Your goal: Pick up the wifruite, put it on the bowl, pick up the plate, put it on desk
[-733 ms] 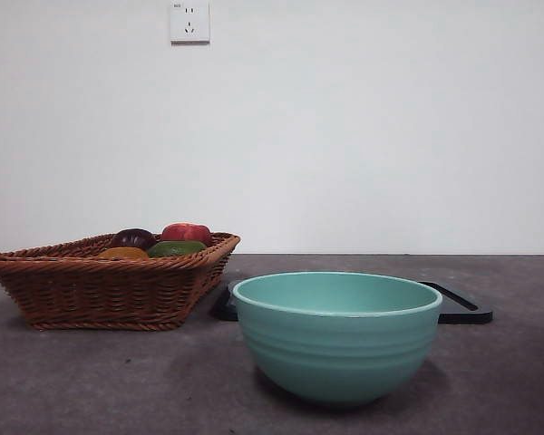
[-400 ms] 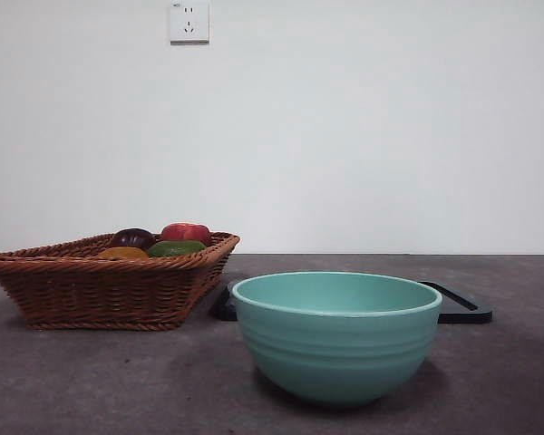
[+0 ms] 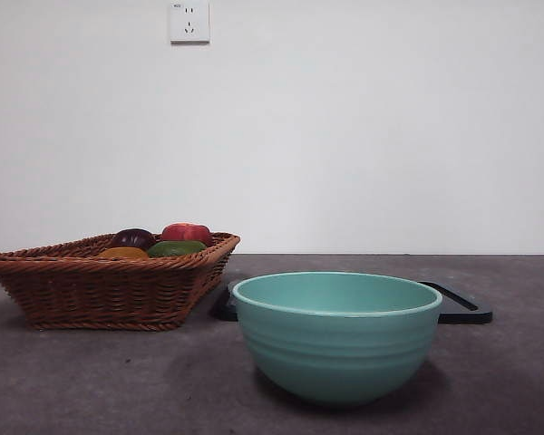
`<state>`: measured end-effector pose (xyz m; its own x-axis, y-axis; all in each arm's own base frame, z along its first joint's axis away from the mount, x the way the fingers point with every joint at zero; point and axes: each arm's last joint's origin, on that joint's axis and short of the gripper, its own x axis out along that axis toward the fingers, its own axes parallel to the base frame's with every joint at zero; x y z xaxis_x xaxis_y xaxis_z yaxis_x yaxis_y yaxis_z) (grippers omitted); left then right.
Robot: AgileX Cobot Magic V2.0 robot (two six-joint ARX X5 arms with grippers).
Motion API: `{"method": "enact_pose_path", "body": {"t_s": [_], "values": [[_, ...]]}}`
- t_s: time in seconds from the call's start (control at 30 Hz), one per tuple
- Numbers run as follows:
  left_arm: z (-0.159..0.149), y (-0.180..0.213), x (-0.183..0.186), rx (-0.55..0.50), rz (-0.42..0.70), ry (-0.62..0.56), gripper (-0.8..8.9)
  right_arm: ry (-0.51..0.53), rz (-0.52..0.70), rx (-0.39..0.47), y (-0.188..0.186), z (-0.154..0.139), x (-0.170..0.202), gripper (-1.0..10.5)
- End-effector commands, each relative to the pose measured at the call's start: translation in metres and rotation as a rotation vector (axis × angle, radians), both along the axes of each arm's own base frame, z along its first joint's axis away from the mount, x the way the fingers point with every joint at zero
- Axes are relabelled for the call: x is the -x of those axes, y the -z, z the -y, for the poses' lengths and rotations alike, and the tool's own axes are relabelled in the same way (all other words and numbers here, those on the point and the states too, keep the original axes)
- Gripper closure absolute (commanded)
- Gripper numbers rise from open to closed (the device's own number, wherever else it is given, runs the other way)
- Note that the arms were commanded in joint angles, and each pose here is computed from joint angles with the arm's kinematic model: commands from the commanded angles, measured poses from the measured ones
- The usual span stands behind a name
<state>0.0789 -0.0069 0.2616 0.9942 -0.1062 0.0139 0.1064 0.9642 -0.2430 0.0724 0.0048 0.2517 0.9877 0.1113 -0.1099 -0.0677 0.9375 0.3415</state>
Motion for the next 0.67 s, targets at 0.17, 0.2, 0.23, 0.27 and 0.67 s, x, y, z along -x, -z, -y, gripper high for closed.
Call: {"method": "enact_pose_path", "body": {"t_s": [0.17,0.2,0.23,0.27,0.67], "values": [[0.006,-0.041,0.002,-0.001,-0.065,0.150,7.98,-0.128,-0.054,-0.024,-0.040,-0.004,0.013,9.4],[0.006,-0.047,0.002,-0.001,-0.074,0.171,7.98,-0.153,-0.066,-0.027,-0.044,-0.004,0.014,9.4],[0.007,-0.052,0.002,-0.001,-0.083,0.184,7.98,-0.176,-0.077,-0.031,-0.047,-0.005,0.014,9.4],[0.008,-0.057,0.002,-0.001,-0.092,0.203,7.98,-0.198,-0.089,-0.034,-0.051,-0.006,0.016,9.4],[0.016,-0.088,0.001,0.024,-0.292,0.467,7.98,-0.446,-0.100,0.011,-0.085,-0.014,0.029,9.4]]}}
